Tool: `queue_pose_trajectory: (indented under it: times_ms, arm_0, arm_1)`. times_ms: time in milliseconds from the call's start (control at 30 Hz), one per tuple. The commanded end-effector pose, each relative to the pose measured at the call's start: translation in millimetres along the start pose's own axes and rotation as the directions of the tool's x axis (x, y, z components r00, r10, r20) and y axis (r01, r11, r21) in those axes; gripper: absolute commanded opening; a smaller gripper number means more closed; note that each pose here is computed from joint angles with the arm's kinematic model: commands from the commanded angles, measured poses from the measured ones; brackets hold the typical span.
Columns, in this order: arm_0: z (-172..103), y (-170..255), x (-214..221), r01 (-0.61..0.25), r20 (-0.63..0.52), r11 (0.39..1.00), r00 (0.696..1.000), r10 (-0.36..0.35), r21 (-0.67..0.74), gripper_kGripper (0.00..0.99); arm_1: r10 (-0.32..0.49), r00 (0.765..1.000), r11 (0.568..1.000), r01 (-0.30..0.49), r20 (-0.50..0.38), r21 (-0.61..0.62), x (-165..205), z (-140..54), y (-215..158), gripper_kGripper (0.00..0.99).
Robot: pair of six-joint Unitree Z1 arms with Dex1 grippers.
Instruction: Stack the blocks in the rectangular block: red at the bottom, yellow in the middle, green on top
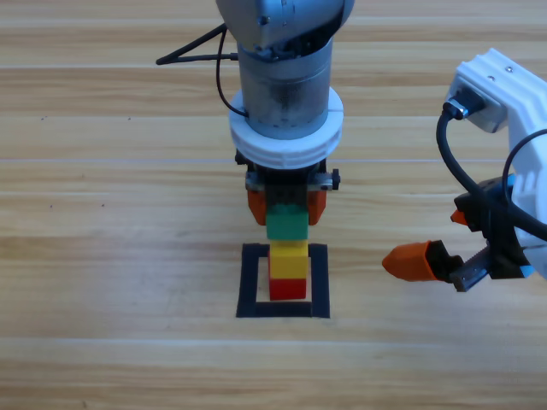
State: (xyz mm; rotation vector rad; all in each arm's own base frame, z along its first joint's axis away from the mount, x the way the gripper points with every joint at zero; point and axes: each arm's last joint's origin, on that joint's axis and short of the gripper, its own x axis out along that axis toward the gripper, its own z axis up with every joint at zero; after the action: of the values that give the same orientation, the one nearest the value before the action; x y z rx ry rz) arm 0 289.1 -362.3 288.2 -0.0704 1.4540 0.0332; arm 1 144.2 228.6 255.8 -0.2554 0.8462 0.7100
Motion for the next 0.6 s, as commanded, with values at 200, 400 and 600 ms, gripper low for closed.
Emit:
queue_pose_trajectory:
  times_ms: [200, 400, 600]
  arm_0:
    - [-8.3, -12.1, 36.0, -0.079, -0.043, 0.997, 0.996, 0.080, 0.018, 0.000]
    - [-7.8, -13.8, 41.6, -0.086, -0.049, 0.996, 0.995, 0.087, 0.019, 0.000]
    - [-7.6, -14.2, 42.7, -0.088, -0.048, 0.996, 0.995, 0.089, 0.018, 0.000]
  arm_1:
    - [-0.020, 1.000, 1.000, 0.021, -0.012, 0.008, 1.0, -7.3, -9.4, 0.990]
    - [-0.020, 1.000, 1.000, 0.021, -0.012, 0.008, 1.0, -7.3, -9.4, 0.990]
    - [-0.020, 1.000, 1.000, 0.021, -0.012, 0.008, 1.0, -7.3, -9.4, 0.990]
